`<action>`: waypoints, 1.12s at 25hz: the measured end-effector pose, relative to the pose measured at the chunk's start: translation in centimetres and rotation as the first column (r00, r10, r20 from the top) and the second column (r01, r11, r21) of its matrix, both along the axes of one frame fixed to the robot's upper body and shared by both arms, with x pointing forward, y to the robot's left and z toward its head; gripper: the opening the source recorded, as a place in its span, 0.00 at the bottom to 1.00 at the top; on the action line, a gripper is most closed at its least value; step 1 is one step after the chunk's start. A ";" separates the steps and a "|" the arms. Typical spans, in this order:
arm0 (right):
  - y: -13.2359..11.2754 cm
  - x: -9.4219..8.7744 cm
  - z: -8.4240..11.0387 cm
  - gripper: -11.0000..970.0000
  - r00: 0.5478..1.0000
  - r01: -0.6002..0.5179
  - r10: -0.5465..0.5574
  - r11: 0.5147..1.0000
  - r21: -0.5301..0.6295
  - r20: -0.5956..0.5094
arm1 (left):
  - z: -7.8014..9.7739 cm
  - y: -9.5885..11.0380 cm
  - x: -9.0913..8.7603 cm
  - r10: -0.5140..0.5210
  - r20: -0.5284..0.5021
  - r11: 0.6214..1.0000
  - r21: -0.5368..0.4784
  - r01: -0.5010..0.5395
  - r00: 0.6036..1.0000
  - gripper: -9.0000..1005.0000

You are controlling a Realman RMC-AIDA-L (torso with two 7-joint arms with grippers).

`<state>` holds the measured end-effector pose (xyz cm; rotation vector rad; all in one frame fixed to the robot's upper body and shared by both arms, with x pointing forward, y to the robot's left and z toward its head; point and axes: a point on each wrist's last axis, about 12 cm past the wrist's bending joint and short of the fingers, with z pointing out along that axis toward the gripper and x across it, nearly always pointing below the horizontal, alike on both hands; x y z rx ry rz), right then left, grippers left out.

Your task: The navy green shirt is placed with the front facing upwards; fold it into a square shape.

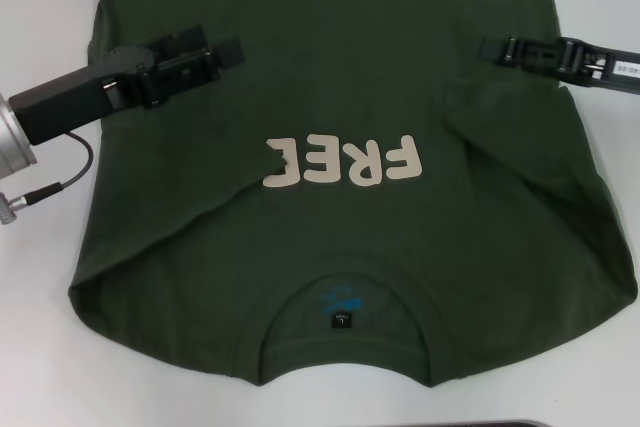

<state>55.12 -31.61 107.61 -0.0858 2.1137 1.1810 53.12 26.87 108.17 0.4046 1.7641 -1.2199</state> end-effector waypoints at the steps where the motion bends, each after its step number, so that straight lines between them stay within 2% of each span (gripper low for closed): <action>1: -0.4 -0.2 0.0 0.37 1.000 0.008 -0.008 1.000 -0.002 -0.001 | 0.0 0.0 0.0 0.000 0.000 1.000 0.000 0.000 1.000 0.90; 8: -4.6 -2.9 -0.7 0.65 0.994 0.100 -0.101 0.995 -0.021 -0.043 | -0.2 0.0 -0.2 0.003 -0.005 1.000 -0.004 -0.003 1.000 0.90; 13: -6.8 -4.7 -1.3 0.78 0.984 0.161 -0.163 0.986 -0.031 -0.071 | -0.3 -0.1 -0.3 0.002 -0.010 1.000 -0.008 -0.002 1.000 0.90; 22: -8.0 -6.3 -2.0 0.78 0.968 0.192 -0.195 0.981 -0.037 -0.160 | -0.3 -0.3 -0.3 -0.004 -0.011 1.000 -0.010 0.004 1.000 0.90; 28: -6.8 -5.8 -2.3 0.77 0.970 0.149 -0.153 0.988 -0.040 -0.186 | -0.4 -0.3 -0.4 -0.004 -0.012 1.000 -0.011 0.004 1.000 0.90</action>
